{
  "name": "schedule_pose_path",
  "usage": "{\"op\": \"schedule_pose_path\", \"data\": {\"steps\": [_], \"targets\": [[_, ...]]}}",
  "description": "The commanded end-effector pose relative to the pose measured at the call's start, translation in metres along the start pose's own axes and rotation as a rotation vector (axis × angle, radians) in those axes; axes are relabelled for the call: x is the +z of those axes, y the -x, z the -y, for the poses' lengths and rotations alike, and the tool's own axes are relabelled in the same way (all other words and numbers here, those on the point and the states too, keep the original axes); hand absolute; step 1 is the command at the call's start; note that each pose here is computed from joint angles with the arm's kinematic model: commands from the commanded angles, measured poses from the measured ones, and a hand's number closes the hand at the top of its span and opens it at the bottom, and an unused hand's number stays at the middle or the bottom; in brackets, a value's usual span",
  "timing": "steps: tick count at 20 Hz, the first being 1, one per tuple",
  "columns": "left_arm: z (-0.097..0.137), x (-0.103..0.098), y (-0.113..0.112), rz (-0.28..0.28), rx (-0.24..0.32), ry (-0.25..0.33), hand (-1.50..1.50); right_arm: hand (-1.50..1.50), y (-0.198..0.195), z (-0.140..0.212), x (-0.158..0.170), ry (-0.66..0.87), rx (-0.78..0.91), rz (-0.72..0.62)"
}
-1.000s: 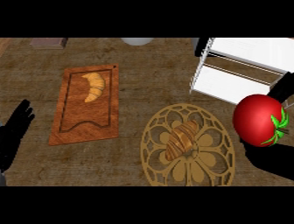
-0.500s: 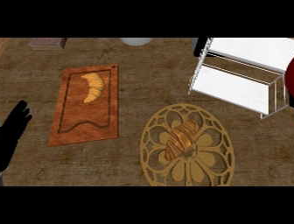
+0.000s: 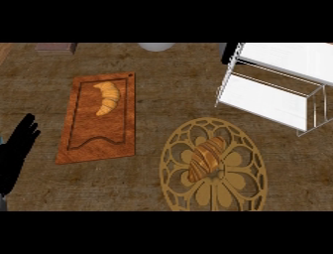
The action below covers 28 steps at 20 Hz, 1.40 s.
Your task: Pick the tomato from the placemat and place it in the tiered shelf
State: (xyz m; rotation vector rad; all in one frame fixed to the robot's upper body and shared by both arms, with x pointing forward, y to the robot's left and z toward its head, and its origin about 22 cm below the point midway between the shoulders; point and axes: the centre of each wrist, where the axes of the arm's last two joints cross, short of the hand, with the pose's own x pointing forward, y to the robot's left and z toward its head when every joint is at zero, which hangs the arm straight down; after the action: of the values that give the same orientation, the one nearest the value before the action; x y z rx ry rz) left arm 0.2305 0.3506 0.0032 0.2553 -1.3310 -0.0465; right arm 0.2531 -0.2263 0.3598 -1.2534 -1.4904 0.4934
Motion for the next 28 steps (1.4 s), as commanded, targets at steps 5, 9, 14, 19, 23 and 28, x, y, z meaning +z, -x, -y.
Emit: {"op": "schedule_pose_path", "data": {"steps": [5,9,14,19,23,28], "targets": [[-0.008,-0.003,0.006,0.013,-0.009,-0.006,0.00,1.50,0.028,-0.025,-0.039,0.003,0.105,-0.102],[-0.011,-0.012,0.001,-0.004,-0.002,0.004,0.00,1.50,0.038,-0.044,-0.066,0.006,0.068,-0.119],[-0.001,0.011,-0.013,0.003,-0.014,0.010,0.00,1.50,0.056,-0.081,-0.070,0.014,0.004,-0.152],[-0.003,-0.004,0.006,0.008,-0.013,0.002,0.00,1.50,0.082,-0.068,-0.091,0.055,-0.029,-0.271],[0.000,-0.017,0.000,0.017,0.004,0.002,0.00,-1.50,0.093,-0.095,-0.103,-0.008,0.049,-0.267],[0.015,-0.006,-0.008,-0.002,0.001,0.003,0.00,-1.50,0.109,-0.105,-0.110,0.003,0.064,-0.216]]}}
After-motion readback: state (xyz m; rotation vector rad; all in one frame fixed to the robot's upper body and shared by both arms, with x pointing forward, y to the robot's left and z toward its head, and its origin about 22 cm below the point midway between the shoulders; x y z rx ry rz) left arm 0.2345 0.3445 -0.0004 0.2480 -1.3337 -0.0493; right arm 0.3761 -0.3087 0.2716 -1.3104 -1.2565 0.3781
